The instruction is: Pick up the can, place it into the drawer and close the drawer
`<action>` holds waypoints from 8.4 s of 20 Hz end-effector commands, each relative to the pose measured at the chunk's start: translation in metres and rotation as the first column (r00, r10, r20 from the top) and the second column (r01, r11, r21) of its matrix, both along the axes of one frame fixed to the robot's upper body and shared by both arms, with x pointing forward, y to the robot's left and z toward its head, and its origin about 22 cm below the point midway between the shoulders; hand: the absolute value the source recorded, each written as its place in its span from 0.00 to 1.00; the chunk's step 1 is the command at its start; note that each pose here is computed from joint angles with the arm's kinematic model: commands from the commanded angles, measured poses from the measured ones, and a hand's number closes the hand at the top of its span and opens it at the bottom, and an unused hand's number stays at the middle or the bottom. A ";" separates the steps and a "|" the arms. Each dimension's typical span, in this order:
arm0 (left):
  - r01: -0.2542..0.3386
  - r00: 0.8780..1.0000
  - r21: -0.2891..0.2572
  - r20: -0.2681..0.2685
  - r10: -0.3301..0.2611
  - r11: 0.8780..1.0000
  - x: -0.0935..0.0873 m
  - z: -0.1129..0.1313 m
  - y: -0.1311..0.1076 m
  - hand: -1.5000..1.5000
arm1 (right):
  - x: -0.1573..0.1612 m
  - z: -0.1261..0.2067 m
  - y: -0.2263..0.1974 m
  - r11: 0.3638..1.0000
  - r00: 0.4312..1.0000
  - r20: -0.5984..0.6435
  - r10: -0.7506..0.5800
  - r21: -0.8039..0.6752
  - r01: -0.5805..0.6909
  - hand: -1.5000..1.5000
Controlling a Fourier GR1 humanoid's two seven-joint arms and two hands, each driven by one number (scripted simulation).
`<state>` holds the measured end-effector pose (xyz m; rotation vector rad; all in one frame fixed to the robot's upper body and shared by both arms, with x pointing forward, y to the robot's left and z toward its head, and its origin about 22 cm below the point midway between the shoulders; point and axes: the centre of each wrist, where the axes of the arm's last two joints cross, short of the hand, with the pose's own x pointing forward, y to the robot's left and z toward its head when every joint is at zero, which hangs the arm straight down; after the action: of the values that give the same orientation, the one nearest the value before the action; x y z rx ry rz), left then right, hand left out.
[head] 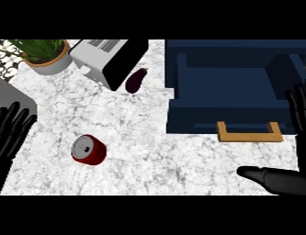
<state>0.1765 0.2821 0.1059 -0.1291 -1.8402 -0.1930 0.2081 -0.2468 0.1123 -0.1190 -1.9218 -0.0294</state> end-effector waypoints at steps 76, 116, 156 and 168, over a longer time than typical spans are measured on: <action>0.018 0.932 0.013 -0.361 -0.012 1.000 0.081 -0.242 0.000 0.00 | -0.042 0.018 -0.065 0.995 0.994 -0.061 -0.090 -0.040 0.088 0.00; -0.045 0.987 -0.095 -0.158 0.030 0.994 0.221 -0.049 -0.149 1.00 | -0.045 0.041 -0.051 0.986 0.989 -0.023 -0.144 -0.087 0.141 0.00; -0.111 0.986 0.120 -0.110 0.124 0.987 0.253 0.150 -0.304 1.00 | -0.026 0.056 -0.049 0.994 0.996 -0.006 -0.090 -0.066 0.090 0.00; -0.247 0.962 0.108 -0.089 0.256 0.963 0.254 0.153 -0.309 0.00 | -0.019 0.068 -0.045 0.983 0.999 0.029 -0.046 -0.174 0.050 0.00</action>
<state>0.4323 -0.0217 0.2492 0.1257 -1.7097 -0.1181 0.1902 -0.2943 0.1759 -0.2546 -1.9240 0.0388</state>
